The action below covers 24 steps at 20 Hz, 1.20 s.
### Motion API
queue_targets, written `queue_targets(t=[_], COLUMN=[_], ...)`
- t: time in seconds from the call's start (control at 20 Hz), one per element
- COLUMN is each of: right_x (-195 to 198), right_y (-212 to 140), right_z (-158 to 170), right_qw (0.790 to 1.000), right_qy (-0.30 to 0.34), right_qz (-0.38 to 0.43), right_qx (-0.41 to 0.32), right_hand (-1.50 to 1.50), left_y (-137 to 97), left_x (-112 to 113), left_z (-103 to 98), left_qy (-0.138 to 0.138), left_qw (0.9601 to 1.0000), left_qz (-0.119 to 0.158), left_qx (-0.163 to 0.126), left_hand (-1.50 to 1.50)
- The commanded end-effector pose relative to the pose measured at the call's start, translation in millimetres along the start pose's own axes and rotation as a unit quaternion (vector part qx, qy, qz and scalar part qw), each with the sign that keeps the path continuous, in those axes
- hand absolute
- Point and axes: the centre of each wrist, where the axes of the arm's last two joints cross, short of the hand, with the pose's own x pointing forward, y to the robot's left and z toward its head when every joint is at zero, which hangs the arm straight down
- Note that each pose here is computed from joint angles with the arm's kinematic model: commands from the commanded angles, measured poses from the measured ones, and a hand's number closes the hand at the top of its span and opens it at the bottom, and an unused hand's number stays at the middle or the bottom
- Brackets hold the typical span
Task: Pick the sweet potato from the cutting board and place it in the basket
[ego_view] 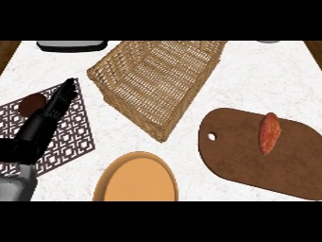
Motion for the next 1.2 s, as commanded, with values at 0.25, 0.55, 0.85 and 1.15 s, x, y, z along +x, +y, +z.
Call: queue_targets(t=[0.25,0.55,0.85,1.15], right_x=[-16,-31,-58,-80], right_y=[-4,19,73,101], right_z=[37,17,-5,-29], right_qw=[1.000,0.998,0.997,0.997], right_qy=[0.022,0.006,0.004,-0.003], right_qz=[-0.012,-0.060,-0.068,-0.057], right_qx=[-0.003,-0.033,-0.033,-0.051], right_hand=[-1.50,-1.50,-1.50,-1.50], left_y=[-10,2,-8,13], left_x=[-11,11,-5,3], left_z=[1,-12,5,-19], left_qy=[-0.007,-0.008,-0.011,-0.004], left_qw=[1.0000,0.9999,0.9999,1.0000], left_qz=[-0.006,-0.001,0.005,-0.002], left_qx=[-0.001,-0.007,-0.004,0.002], left_hand=[0.00,0.00,0.00,0.00])
